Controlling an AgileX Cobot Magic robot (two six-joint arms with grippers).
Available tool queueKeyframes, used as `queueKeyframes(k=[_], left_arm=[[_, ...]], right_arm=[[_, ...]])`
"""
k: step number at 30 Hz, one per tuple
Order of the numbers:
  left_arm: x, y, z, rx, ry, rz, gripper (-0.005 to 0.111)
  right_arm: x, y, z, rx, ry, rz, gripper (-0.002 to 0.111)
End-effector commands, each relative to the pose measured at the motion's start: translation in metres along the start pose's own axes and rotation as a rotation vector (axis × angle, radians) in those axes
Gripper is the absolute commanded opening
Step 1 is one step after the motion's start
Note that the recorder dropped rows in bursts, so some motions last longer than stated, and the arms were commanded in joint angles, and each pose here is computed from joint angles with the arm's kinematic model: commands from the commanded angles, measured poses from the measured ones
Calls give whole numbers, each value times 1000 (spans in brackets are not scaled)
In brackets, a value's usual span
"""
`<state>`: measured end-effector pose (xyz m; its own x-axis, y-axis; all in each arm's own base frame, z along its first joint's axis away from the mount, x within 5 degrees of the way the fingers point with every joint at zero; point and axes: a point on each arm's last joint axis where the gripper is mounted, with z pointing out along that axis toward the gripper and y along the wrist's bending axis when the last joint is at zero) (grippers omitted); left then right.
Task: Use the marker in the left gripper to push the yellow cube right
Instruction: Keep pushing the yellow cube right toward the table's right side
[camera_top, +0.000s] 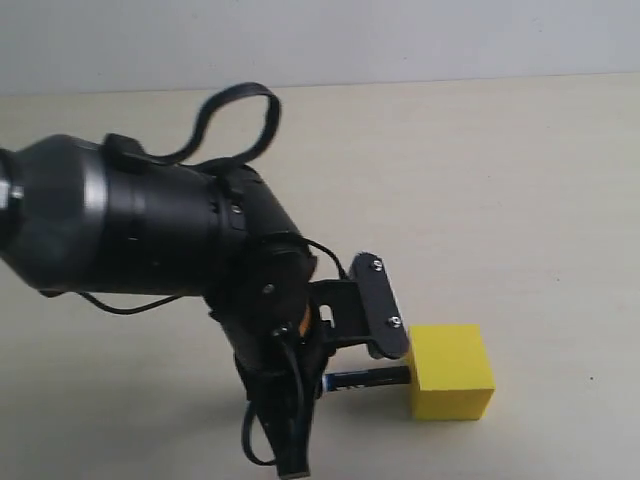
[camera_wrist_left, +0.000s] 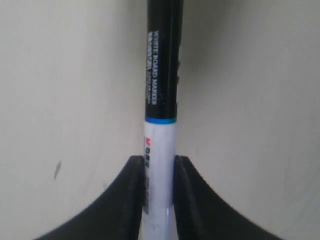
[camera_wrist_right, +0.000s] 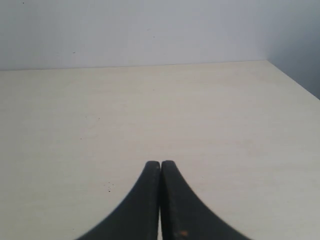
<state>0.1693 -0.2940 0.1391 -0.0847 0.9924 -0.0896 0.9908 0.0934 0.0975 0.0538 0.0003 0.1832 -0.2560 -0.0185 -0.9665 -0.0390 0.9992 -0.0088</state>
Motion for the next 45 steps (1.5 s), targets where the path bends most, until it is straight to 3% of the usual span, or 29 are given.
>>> queueKeyframes(k=[1,7,12,14,19,27,36,40,42,45], left_arm=[[-9,-1,0,-1,16,18,0],[6,6,0,36,134,-36,0],[-28,-4,-4,-28,-94,8,0],[-32,-6,-7,-22,-77,16,0],[-10,2,-5,19,101,-36,0],[-45,-15,-9,-26,-95,31,0],[-35,-8,-4,-1,20,9,0],[-58,-9,-5,-35,-142,19,0],[-67,-11,-4,-36,-146,31,0],[-60,-10,-3,-14,-69,23,0]], right_arm=[[0,0,0,2,-12,5,0],[0,0,0,2,-12,5,0],[0,0,0,2,-12,5,0],[0,0,0,2,-12,5,0],[0,0,0,2,-12,5,0],[0,0,0,2,-12,5,0],[0,0,0,2,-12,5,0],[0,0,0,2,-15,5,0],[0,0,0,2,-15,5,0],[0,0,0,2,-15,5,0]])
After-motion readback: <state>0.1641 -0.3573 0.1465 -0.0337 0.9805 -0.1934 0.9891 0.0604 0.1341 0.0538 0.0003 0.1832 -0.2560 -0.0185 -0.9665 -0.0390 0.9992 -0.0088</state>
